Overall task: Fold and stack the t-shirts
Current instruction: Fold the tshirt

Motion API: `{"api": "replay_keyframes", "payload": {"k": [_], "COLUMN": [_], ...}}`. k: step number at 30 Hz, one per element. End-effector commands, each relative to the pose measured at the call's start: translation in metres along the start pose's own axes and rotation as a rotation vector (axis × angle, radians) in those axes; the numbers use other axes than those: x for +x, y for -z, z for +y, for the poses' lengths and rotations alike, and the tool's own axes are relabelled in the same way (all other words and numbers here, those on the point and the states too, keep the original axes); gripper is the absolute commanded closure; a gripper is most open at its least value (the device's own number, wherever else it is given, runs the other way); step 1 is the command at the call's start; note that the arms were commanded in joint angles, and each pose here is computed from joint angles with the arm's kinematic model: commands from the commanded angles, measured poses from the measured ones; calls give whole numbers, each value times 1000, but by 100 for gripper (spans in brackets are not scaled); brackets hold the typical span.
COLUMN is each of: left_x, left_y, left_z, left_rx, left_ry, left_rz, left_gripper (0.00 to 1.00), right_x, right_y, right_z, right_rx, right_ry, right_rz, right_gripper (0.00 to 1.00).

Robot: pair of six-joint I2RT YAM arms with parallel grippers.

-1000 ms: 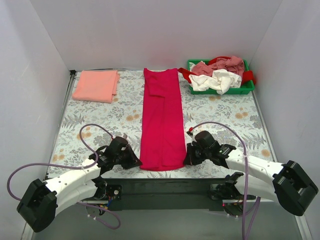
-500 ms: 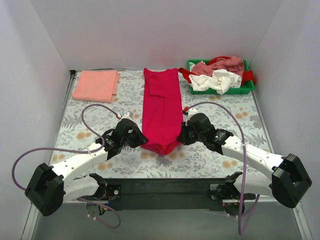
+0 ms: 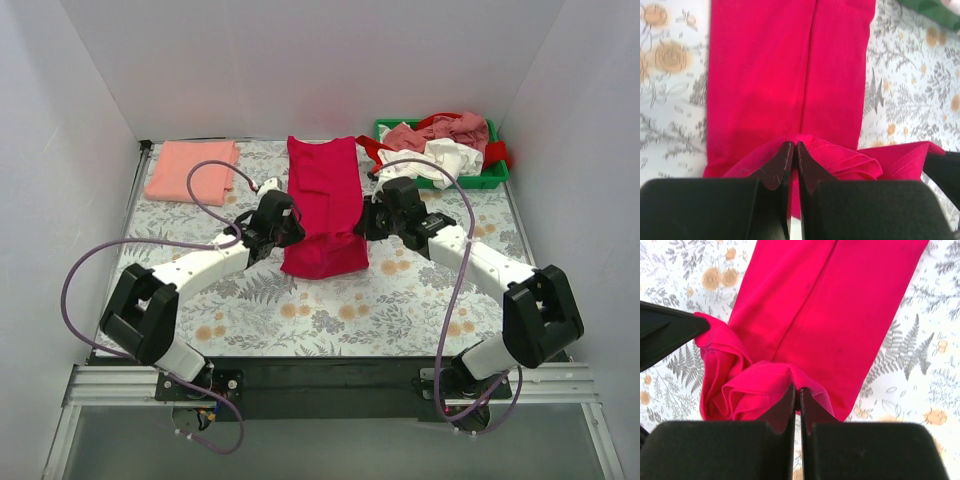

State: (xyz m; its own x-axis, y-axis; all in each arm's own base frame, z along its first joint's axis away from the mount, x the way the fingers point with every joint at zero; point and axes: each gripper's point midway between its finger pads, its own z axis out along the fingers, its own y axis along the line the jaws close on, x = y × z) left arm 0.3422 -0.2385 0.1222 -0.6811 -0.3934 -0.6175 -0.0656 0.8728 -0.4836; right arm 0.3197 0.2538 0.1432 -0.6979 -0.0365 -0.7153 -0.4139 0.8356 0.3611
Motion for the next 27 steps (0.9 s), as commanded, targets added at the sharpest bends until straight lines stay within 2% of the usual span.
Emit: {"api": "replay_keyframes", "payload": {"k": [1, 15, 27], "left_x": [-43, -104, -106], "left_y": [-11, -75, -127], "left_z": [-12, -2, 27], "left_rx": [6, -26, -61], "left_ry": [-9, 29, 45], "left_rz": [-86, -126, -61], "left_gripper": [100, 100, 100], "right_x": [-43, -90, -104], "right_y": [-3, -58, -102], "right_z": [8, -24, -60], "right_rx": [-67, -90, -87], "right_ry": [27, 4, -37], "right_rz": [-86, -72, -49], "right_gripper": [99, 99, 99]}}
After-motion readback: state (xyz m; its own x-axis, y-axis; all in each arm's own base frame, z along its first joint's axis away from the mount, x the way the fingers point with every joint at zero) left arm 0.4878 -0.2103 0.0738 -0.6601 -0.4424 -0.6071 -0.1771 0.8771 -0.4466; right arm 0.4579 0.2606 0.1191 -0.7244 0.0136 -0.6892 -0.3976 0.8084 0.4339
